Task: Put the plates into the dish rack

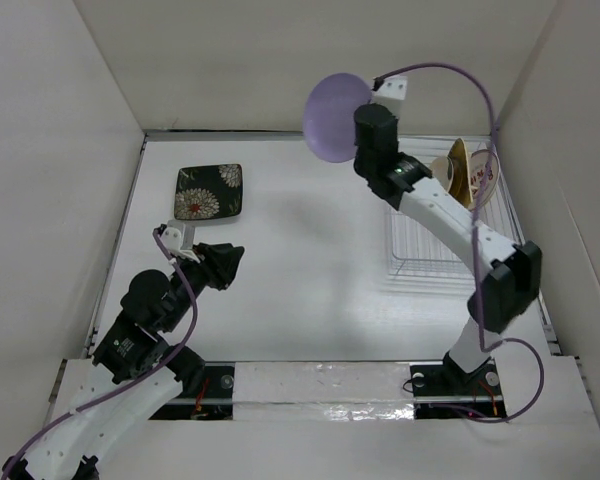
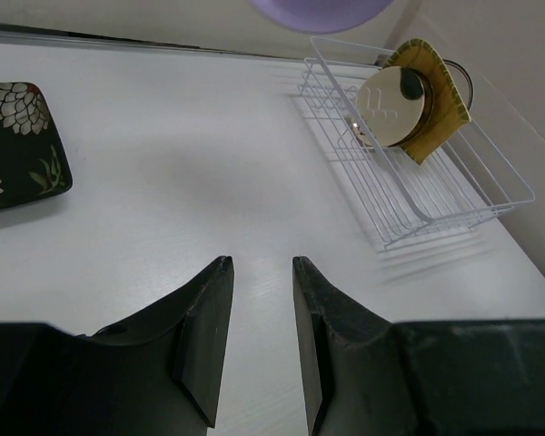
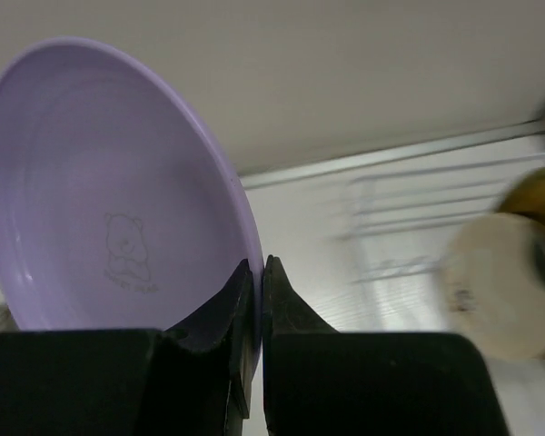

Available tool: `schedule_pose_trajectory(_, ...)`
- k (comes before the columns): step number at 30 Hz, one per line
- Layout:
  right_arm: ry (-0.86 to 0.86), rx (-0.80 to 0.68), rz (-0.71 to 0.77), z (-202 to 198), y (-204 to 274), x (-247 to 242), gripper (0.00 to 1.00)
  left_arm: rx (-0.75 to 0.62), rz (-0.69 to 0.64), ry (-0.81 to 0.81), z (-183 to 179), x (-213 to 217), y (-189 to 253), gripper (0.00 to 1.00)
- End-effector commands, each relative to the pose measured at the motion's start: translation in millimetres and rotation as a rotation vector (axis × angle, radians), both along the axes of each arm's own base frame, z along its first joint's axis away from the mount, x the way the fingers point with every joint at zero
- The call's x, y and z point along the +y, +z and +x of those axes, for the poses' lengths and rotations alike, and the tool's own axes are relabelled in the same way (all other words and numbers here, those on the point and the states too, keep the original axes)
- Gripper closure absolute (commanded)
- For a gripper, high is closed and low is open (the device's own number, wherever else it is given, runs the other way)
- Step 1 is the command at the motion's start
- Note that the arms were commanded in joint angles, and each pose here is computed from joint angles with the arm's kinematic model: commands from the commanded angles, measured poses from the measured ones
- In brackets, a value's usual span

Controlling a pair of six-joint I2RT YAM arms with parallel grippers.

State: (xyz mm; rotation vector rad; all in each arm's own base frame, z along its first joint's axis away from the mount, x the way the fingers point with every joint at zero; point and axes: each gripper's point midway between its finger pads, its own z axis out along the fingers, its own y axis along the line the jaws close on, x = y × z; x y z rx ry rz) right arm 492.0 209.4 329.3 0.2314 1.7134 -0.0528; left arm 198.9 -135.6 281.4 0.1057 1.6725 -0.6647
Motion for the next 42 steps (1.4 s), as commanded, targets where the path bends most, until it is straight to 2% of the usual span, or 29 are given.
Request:
schedule_pose_trajectory(1, -0.386, 0.008, -0.311, -39, 32, -111, 1.00, -0.051, -0.025, -0.024, -2, -3, 13, 0.71)
schedule_pose_trajectory(4, -0.504, 0.075, -0.408, -68, 37, -160, 1.00, -0.056, -0.027, -0.044, -4, -6, 14, 0.71)
schedule_pose_trajectory(6, -0.564, 0.087, -0.406, -80, 45, -192, 1.00, -0.054, -0.026, -0.053, -5, -8, 14, 0.71)
schedule_pose_trajectory(11, -0.610, 0.162, -0.470, -88, 50, -225, 1.00, -0.060, -0.033, -0.059, -7, -8, 15, 0.71)
schedule_pose_trajectory(16, -0.614, 0.300, -0.622, -70, 24, -230, 1.00, -0.067, -0.039, -0.056, -8, -6, 17, 0.71)
schedule_pose_trajectory(23, -0.601, 0.388, -0.727, -49, 2, -232, 1.00, -0.067, -0.043, -0.057, -9, -6, 17, 0.71)
schedule_pose_trajectory(38, -0.669, 0.386, -0.725, -47, 10, -253, 1.00, -0.058, -0.035, -0.061, -8, -8, 14, 0.71)
schedule_pose_trajectory(42, -0.646, 0.412, -0.760, -39, -10, -246, 1.00, -0.051, -0.028, -0.064, -6, -9, 12, 0.71)
